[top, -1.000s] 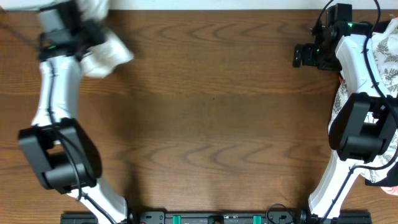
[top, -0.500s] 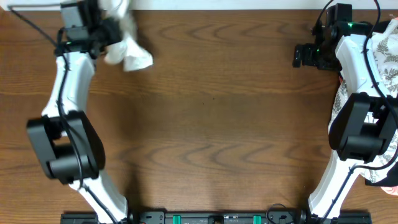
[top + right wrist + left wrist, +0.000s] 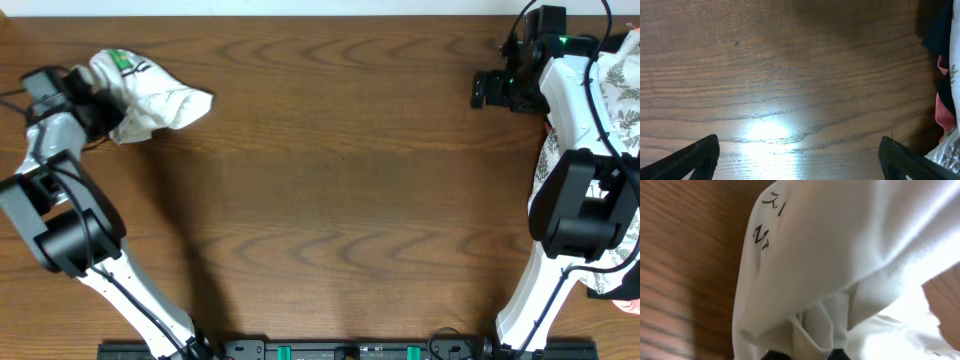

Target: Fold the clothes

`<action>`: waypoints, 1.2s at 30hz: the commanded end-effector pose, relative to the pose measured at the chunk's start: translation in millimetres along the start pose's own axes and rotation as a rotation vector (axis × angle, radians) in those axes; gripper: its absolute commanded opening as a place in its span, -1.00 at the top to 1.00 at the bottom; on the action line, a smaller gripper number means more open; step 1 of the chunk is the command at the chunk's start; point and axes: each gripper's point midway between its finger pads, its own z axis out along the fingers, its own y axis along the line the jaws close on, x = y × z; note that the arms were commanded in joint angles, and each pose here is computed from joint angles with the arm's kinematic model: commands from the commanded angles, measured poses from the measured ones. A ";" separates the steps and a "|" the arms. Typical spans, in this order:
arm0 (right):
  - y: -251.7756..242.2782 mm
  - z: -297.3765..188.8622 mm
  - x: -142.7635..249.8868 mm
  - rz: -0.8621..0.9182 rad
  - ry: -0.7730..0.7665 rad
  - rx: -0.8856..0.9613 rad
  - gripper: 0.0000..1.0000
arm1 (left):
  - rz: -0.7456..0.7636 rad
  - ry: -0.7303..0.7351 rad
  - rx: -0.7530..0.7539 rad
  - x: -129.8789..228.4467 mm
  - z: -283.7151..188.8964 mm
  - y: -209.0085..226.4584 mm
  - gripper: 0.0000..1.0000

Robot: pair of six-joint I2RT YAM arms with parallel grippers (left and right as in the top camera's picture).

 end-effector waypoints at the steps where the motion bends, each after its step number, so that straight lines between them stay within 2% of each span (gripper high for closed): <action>1: 0.2 -2.2 0.0 0.009 -0.003 0.005 -0.99 | 0.016 -0.062 0.162 -25.4 -32.2 -51.2 0.88; 4: 0.2 -2.2 0.0 0.008 -0.003 0.005 -0.98 | 0.051 -0.112 0.227 -38.9 -54.7 -101.5 0.88; 10: 0.1 -2.2 0.0 0.008 -0.003 0.006 -0.98 | 0.109 -0.153 0.330 -40.6 -74.5 -177.7 0.88; 17: 0.2 -2.2 0.0 0.009 -0.003 0.005 -0.99 | 0.157 -0.146 0.415 -25.7 -71.7 -231.9 0.88; 23: 0.2 -2.2 0.0 0.008 -0.003 0.005 -0.99 | 0.192 -0.150 0.550 -12.8 -77.4 -289.1 0.88; 27: 0.2 -2.2 0.0 0.008 -0.003 0.005 -0.99 | 0.220 -0.152 0.588 -4.3 -78.8 -311.5 0.88; 36: 0.2 -2.2 0.0 0.008 -0.003 0.005 -0.98 | 0.149 -0.139 0.665 -6.3 -86.9 -326.2 0.88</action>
